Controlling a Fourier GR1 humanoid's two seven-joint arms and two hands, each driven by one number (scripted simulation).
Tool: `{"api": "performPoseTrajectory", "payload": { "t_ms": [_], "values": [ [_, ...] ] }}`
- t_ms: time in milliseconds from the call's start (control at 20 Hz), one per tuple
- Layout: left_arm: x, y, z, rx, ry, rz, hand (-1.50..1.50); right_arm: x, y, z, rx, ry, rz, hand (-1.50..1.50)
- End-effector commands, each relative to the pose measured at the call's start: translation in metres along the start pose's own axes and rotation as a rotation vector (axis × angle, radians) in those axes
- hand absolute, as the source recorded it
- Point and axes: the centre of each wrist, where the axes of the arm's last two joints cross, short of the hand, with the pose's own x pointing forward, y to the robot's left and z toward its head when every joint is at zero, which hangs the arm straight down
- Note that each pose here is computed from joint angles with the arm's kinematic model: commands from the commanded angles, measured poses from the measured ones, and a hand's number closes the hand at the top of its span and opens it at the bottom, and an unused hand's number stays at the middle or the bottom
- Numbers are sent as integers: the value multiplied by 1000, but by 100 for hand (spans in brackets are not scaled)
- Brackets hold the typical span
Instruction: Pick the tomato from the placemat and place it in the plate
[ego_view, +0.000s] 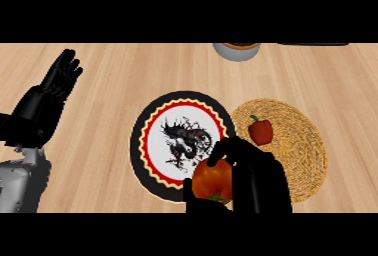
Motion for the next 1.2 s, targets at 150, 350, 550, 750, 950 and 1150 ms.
{"api": "performPoseTrajectory", "payload": {
  "t_ms": [150, 350, 550, 750, 950, 1150],
  "values": [
    [-2, -2, -4, 0, 0, 7, 0, 24, 51, -66, 20, 91, 18, 150],
    [-6, -9, -5, -11, -7, 9, 0, 34, 78, -91, 32, 106, 60, 150],
    [-10, -6, -8, -22, -6, -5, 0, 27, 104, -116, 92, 111, 131, 150],
    [-4, -23, -5, -21, 5, 20, 0, 10, 114, -128, 68, 222, -18, -150],
    [-5, -18, 0, -41, 0, 7, 0, -4, 134, -130, 100, 214, -81, -150],
    [2, -9, -8, -25, -21, 23, 0, 7, 132, -133, 56, 154, -214, -150]
  ]
}}
